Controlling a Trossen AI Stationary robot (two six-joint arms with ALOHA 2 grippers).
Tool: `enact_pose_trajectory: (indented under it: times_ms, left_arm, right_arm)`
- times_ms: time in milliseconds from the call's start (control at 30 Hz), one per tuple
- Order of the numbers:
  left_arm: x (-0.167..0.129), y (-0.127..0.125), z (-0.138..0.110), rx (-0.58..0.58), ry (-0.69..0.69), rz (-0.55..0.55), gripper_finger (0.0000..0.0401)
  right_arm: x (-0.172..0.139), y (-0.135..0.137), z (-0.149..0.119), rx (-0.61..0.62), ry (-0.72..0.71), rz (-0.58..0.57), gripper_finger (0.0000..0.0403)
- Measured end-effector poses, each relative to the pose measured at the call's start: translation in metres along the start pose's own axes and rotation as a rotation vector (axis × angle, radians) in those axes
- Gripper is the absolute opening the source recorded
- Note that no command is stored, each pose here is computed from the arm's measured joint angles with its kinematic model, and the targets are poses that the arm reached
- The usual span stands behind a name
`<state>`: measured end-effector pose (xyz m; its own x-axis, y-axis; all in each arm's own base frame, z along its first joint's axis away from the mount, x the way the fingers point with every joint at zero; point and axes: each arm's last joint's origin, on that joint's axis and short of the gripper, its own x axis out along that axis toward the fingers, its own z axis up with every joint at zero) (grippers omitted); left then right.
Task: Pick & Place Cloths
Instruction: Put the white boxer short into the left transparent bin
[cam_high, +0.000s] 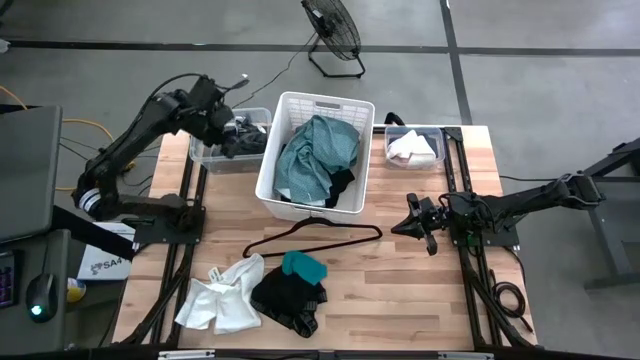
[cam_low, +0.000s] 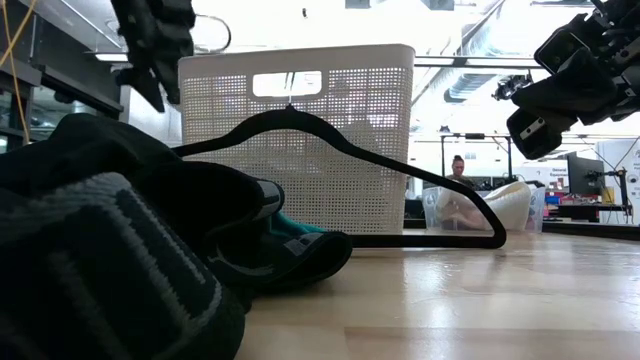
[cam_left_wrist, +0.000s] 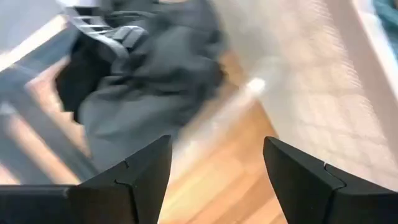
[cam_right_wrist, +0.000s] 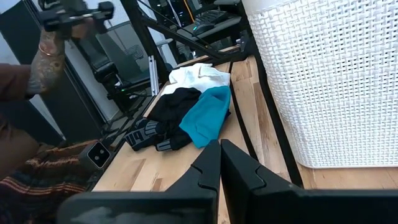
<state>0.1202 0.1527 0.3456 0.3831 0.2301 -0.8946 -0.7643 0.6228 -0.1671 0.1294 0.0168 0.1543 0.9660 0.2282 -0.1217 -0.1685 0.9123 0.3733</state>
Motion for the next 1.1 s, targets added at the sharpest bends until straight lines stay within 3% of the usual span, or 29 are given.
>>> enact_pose_trajectory:
  times_ms: [233,567,800,1100]
  left_arm:
    - [-0.021,-0.048,-0.03,0.116,-0.007,-0.085,0.0248]
    - [-0.041,-0.1,-0.08,0.224,-0.046,-0.085,0.0248]
    - [-0.016,-0.122,-0.122,0.275,0.019,-0.062,0.0248]
    - [0.021,-0.143,-0.18,0.39,0.086,-0.176,0.0248]
  right_arm:
    - [0.0,0.0,0.0,0.0,-0.001,0.0,0.0003]
    - [0.0,0.0,0.0,0.0,0.0,0.0,0.0003]
    - [0.0,0.0,0.0,0.0,0.0,0.0,0.0003]
    - [0.0,0.0,0.0,0.0,0.0,0.0,0.0003]
